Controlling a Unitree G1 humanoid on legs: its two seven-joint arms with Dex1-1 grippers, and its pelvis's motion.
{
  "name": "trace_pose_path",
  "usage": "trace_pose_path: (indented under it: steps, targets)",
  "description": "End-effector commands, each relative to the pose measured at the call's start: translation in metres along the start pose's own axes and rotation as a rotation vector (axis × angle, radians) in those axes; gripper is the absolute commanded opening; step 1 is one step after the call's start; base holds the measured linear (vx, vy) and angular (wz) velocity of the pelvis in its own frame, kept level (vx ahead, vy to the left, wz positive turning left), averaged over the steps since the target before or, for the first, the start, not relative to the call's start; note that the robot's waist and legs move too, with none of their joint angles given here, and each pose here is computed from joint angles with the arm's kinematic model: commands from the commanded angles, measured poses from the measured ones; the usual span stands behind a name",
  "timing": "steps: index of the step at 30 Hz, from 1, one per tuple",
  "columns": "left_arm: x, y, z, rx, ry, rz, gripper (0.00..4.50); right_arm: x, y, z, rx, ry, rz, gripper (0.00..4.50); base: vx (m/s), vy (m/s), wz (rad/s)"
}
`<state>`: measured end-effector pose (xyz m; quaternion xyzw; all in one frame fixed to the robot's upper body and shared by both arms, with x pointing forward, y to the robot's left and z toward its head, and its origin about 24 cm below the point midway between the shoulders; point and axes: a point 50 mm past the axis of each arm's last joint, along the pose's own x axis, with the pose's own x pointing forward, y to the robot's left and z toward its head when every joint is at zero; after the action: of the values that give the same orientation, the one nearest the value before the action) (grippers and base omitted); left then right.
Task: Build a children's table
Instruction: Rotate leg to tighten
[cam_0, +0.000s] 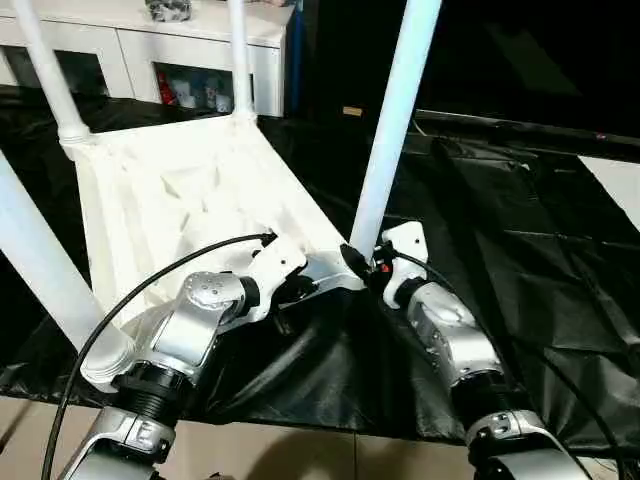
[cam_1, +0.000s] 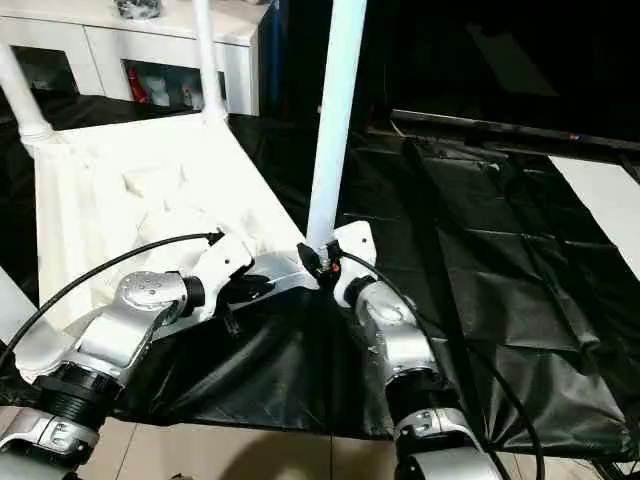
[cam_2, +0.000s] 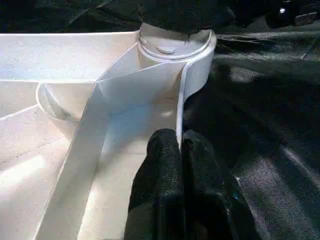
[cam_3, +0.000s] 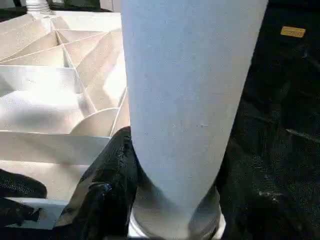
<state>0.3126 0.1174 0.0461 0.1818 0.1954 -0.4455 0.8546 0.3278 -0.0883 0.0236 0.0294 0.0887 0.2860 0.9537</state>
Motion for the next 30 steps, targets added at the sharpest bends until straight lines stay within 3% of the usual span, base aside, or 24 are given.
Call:
trace_pose_path:
  steps: [1, 5, 6, 7, 9, 13, 17, 18, 25, 30]
  targets:
    - [0.008, -0.002, 0.025, 0.044, -0.109, 0.028, 0.00, 0.010, 0.040, -0.012, 0.024, 0.048, 0.158, 2.63, 0.000, 0.000, 0.00]
    - [0.003, -0.004, 0.023, 0.051, -0.125, 0.006, 0.00, 0.005, 0.027, -0.004, 0.010, 0.001, 0.124, 2.63, 0.000, 0.000, 0.00]
    - [0.000, -0.004, 0.023, 0.035, -0.156, 0.017, 0.00, -0.001, 0.015, 0.005, 0.010, -0.040, 0.129, 2.63, 0.000, 0.000, 0.00]
    - [0.000, -0.004, 0.023, 0.035, -0.156, 0.017, 0.00, -0.001, 0.015, 0.005, 0.010, -0.040, 0.129, 2.63, 0.000, 0.000, 0.00]
    - [-0.005, -0.004, 0.026, 0.012, -0.199, 0.034, 0.00, -0.011, 0.000, 0.015, -0.025, -0.073, 0.162, 2.63, 0.000, 0.000, 0.00]
    - [-0.020, -0.009, 0.031, -0.013, -0.244, -0.012, 0.58, -0.039, -0.029, 0.031, -0.112, -0.072, 0.273, 2.66, 0.042, 0.001, 0.03]
    - [-0.027, -0.013, 0.032, -0.011, -0.251, -0.025, 0.77, -0.053, -0.040, 0.035, -0.141, -0.050, 0.335, 2.66, 0.015, 0.001, 0.00]
    - [-0.033, -0.016, 0.032, -0.025, -0.256, -0.031, 0.97, -0.062, -0.049, 0.039, -0.145, -0.042, 0.356, 2.66, 0.000, 0.000, 0.00]
    - [-0.049, -0.034, 0.026, -0.068, -0.252, -0.065, 1.42, -0.087, -0.062, 0.044, -0.168, 0.035, 0.448, 2.66, 0.000, 0.000, 0.00]
    - [-0.057, -0.052, 0.018, -0.124, -0.250, -0.083, 1.86, -0.100, -0.048, 0.033, -0.116, 0.130, 0.614, 2.66, 0.000, 0.000, 0.00]
